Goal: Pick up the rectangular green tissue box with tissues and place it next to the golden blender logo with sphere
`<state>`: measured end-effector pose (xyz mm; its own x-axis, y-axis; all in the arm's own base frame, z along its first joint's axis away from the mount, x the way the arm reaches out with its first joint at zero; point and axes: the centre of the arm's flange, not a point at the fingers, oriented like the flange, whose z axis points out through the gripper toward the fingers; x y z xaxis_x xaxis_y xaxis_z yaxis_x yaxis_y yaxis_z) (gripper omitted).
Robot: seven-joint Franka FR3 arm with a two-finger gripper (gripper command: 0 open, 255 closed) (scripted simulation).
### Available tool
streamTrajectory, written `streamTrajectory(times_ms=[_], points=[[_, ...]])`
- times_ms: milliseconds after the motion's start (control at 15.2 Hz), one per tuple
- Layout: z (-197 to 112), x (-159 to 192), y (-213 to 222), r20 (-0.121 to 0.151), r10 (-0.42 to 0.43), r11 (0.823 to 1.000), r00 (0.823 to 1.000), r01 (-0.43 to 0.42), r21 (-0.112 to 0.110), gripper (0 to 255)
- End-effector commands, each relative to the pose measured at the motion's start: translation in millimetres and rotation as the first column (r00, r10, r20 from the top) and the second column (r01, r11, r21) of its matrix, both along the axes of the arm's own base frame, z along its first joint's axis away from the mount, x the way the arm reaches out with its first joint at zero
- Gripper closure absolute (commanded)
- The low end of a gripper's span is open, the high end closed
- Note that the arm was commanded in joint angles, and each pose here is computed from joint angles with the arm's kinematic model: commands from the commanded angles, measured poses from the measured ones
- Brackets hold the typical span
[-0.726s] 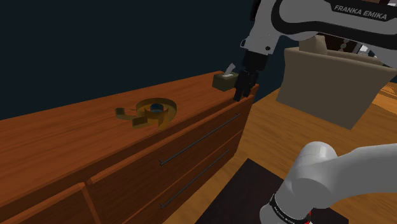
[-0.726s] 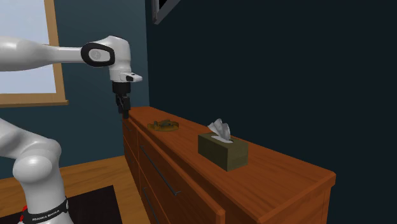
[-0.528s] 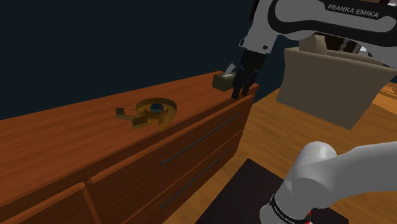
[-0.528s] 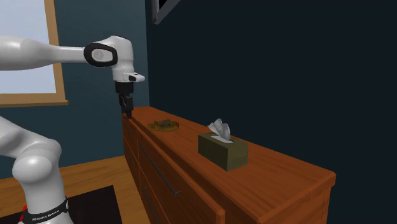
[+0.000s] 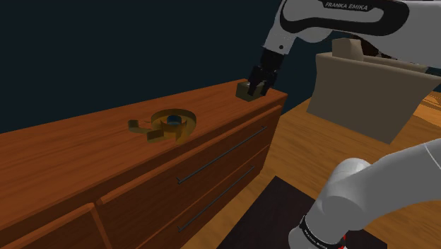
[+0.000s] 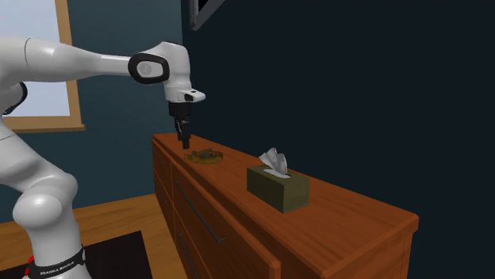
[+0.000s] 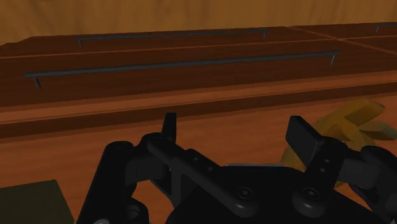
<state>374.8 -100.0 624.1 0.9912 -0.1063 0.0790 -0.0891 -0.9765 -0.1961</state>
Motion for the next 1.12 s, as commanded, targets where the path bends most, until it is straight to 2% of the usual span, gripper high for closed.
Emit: streamTrajectory(times_ms=[0, 528, 1056], points=[[4, 14, -20, 0.012, -0.041, 0.999, 0.999, 0.041, 0.011, 0], [6, 65, -107, 0.052, -0.2, 0.979, 0.978, 0.197, 0.059, 0], [6, 101, -202, 0.084, -0.355, 0.932, 0.931, 0.345, 0.113, 0]])
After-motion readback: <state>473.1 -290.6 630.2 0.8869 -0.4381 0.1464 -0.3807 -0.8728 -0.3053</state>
